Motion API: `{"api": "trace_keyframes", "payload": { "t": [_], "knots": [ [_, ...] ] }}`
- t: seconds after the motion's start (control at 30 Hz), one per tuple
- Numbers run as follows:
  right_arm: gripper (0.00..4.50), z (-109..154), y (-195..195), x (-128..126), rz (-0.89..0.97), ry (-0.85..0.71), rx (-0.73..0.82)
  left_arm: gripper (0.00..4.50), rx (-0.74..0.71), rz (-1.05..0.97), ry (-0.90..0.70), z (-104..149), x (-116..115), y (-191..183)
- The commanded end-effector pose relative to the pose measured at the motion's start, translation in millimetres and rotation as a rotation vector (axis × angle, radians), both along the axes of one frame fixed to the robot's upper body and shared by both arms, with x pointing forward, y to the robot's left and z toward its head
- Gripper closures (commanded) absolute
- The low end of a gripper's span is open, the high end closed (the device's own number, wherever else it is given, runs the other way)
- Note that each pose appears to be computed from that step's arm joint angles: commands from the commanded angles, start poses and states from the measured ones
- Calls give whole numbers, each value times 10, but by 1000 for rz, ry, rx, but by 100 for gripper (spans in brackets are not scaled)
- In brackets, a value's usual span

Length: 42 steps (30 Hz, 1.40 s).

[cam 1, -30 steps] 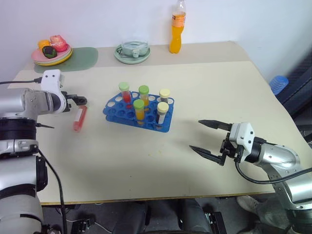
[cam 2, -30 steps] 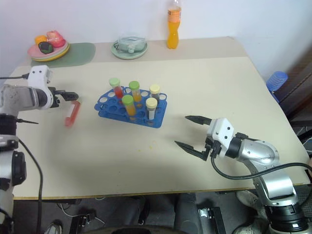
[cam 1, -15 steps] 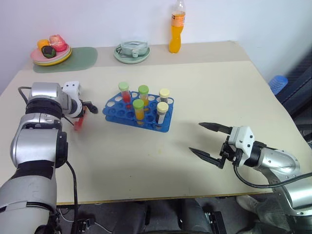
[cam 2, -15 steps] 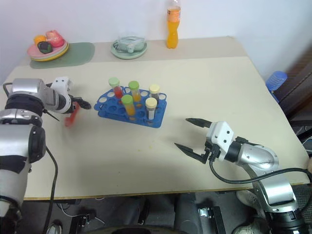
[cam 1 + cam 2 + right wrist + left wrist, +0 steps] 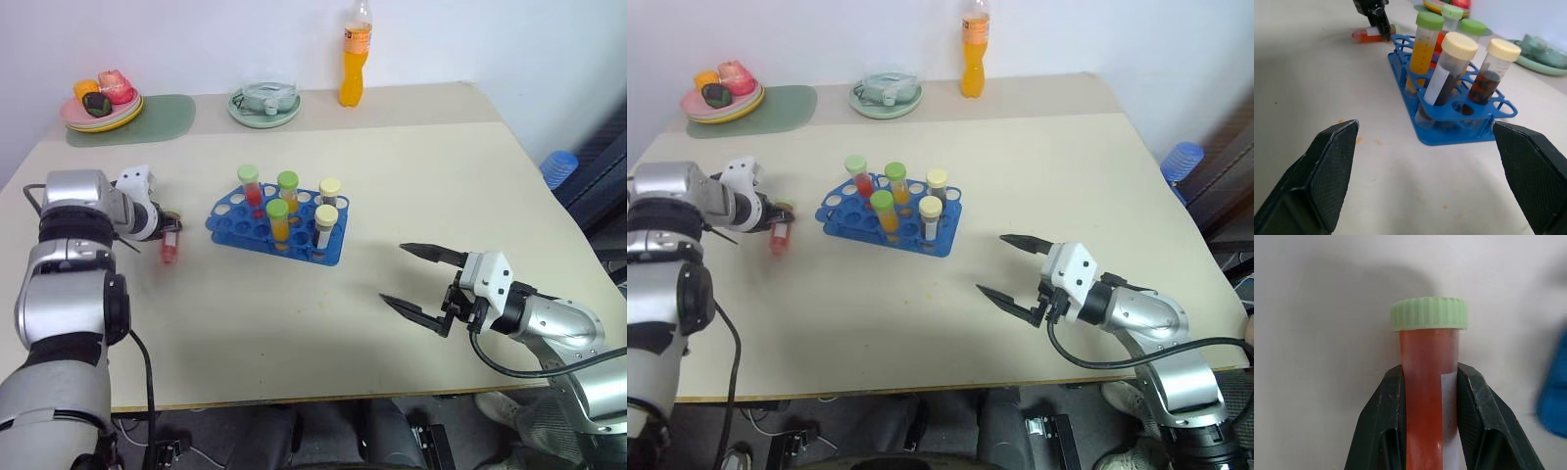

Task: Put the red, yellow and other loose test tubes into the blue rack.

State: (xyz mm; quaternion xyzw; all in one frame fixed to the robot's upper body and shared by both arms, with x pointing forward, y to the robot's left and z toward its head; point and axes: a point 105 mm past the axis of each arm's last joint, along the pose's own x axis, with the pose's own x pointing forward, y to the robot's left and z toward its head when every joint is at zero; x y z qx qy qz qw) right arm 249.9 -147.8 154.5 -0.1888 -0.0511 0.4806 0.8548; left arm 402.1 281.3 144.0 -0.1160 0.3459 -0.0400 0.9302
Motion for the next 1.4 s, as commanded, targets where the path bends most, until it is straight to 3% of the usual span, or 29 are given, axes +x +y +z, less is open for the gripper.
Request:
{"api": "trace_keyframes", "payload": {
  "t": [0.03,0.23,0.3,0.43,0.67,1.13,1.4],
  "knots": [
    [0,63,-1,0,15,-24,12,374,100,-92,-514,785,69,-14],
    [0,56,-29,9,19,-19,9,374,275,-123,-993,1335,-165,-258],
    [0,61,-50,5,11,-14,11,374,306,-216,-1034,1217,-228,-511],
    [0,41,-96,-26,-12,-3,7,374,225,-329,-1214,1180,-420,-885],
    [0,31,-182,-88,-57,7,5,374,226,-418,-1262,868,-522,-1112],
    [0,64,-197,-94,-98,-5,11,374,239,-448,-1219,238,-425,-1246],
    [0,84,-209,-82,-107,-14,8,374,241,-458,-1213,66,-402,-1315]
  ]
}}
